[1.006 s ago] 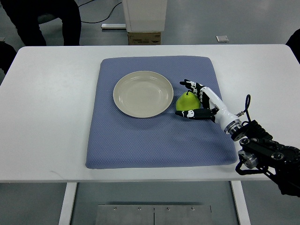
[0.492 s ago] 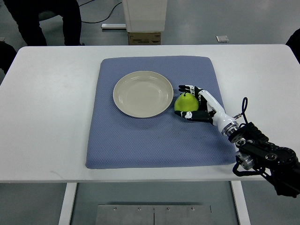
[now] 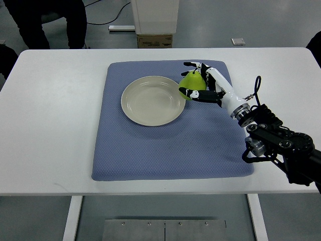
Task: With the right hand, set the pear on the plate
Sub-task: 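Lift the pear with the right hand and carry it over the plate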
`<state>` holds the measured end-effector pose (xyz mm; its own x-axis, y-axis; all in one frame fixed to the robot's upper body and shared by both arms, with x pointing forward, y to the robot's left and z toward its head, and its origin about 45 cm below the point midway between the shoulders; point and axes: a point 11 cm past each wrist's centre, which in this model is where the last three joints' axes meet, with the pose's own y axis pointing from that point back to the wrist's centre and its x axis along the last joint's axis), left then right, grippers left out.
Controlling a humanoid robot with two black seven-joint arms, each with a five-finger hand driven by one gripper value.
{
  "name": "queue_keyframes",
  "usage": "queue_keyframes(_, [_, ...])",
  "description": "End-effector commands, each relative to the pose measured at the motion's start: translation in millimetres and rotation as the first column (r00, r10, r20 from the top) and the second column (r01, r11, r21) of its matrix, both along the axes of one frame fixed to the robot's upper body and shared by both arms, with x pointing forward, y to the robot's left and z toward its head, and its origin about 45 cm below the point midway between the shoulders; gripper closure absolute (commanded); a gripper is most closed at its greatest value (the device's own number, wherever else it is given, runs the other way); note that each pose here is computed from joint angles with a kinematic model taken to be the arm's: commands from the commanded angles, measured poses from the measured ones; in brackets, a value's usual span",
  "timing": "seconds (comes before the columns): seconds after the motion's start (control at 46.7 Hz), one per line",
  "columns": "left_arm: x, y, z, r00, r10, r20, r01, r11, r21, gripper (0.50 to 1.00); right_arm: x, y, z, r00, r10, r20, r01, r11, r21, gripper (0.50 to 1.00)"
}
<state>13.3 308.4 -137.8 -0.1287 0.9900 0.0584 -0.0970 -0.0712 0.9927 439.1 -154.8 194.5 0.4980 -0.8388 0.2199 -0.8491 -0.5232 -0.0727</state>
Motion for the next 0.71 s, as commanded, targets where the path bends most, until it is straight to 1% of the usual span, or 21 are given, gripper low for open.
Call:
queue_keyframes(0.0, [0.1, 0, 0, 1.0, 0.0, 0.0, 0.0, 1.0, 0.0, 0.5, 4.0, 10, 10, 1.0, 0.017, 0.019, -0.017, 1.0, 0.009, 1.0])
queue_keyframes(0.193, [0.1, 0, 0, 1.0, 0.0, 0.0, 0.0, 1.0, 0.0, 0.5, 12.2, 45, 38, 0.997, 0.06, 0.058, -0.063, 0.996, 0.056, 1.0])
queue_keyframes(0.364, [0.1, 0, 0, 1.0, 0.0, 0.0, 0.0, 1.0, 0.0, 0.5, 12.2, 76, 46, 0.992, 0.1, 0.073, -0.105, 0.992, 0.065, 1.0])
queue_keyframes(0.535, [0.1, 0, 0, 1.0, 0.0, 0.0, 0.0, 1.0, 0.0, 0.5, 21.2, 66, 44, 0.994, 0.073, 0.081, -0.075, 0.997, 0.017, 1.0])
queue_keyframes(0.685, [0.1, 0, 0, 1.0, 0.0, 0.0, 0.0, 1.0, 0.0, 0.5, 27.5, 57, 39, 0.998, 0.04, 0.05, -0.039, 0.999, -0.018, 1.0])
